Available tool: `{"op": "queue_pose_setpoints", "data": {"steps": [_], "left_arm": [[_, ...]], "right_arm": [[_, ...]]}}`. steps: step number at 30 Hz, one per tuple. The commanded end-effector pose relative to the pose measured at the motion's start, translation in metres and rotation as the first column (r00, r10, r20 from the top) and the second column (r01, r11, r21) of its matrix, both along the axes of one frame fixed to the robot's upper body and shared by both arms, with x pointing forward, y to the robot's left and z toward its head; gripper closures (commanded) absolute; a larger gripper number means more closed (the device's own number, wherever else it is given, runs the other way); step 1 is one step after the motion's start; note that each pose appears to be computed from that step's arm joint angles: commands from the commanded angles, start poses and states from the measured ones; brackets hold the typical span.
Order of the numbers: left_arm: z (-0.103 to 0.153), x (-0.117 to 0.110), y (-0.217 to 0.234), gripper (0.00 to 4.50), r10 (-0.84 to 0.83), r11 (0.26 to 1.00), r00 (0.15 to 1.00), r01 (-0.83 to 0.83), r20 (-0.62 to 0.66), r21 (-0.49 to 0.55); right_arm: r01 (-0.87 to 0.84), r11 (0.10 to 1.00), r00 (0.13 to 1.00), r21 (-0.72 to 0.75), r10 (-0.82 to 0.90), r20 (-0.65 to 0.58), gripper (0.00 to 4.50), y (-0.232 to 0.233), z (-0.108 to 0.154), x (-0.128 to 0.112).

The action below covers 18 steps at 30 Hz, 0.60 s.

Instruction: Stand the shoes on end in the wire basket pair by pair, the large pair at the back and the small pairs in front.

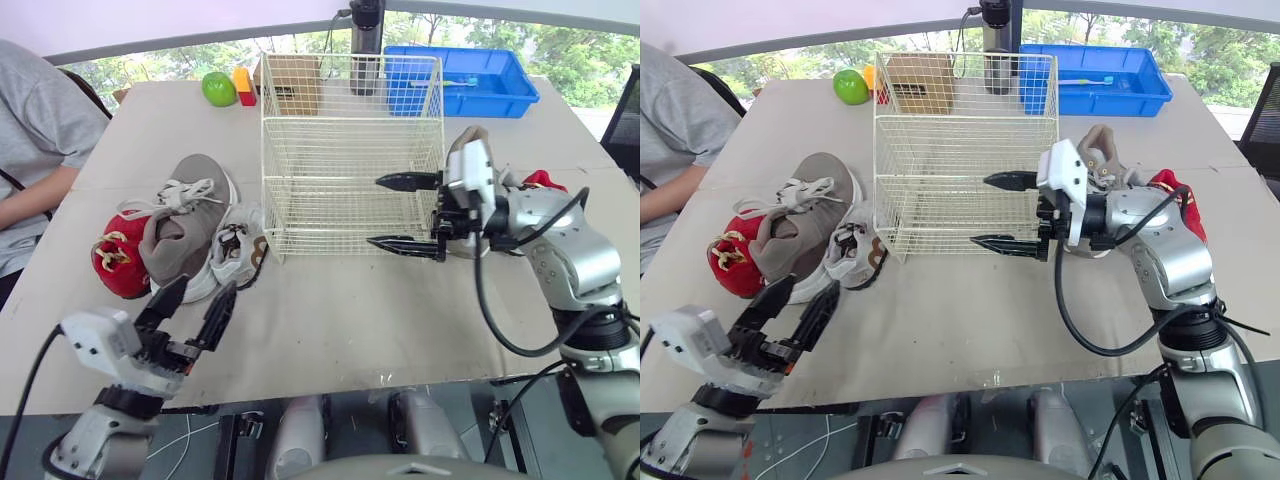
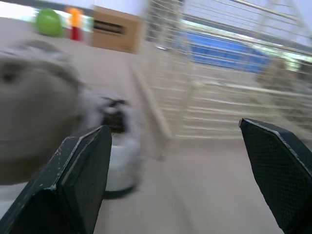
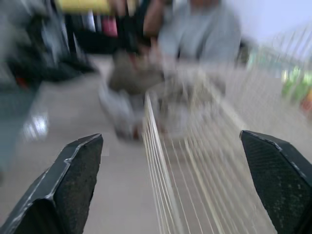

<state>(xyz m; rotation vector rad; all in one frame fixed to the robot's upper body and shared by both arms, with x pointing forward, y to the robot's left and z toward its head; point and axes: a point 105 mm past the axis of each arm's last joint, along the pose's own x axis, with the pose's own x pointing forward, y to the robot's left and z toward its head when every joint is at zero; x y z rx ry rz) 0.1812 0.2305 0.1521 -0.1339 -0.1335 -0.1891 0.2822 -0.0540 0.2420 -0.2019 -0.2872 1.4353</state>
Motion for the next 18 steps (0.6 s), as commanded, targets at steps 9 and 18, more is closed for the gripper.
{"op": "queue_pose_setpoints", "data": {"steps": [9,18], "left_arm": [[0.007,0.012,0.035,0.00,0.259,0.944,0.966,-0.249,-0.017,0.215],[-0.002,0.060,0.063,0.00,0.388,0.886,0.915,-0.337,-0.111,0.319]], "right_arm": [[-0.060,0.994,0.998,0.095,0.058,0.023,0.05,0.016,0.002,-0.030],[-0.053,0.995,0.999,0.090,0.052,0.006,0.05,0.022,-0.002,-0.043]]}}
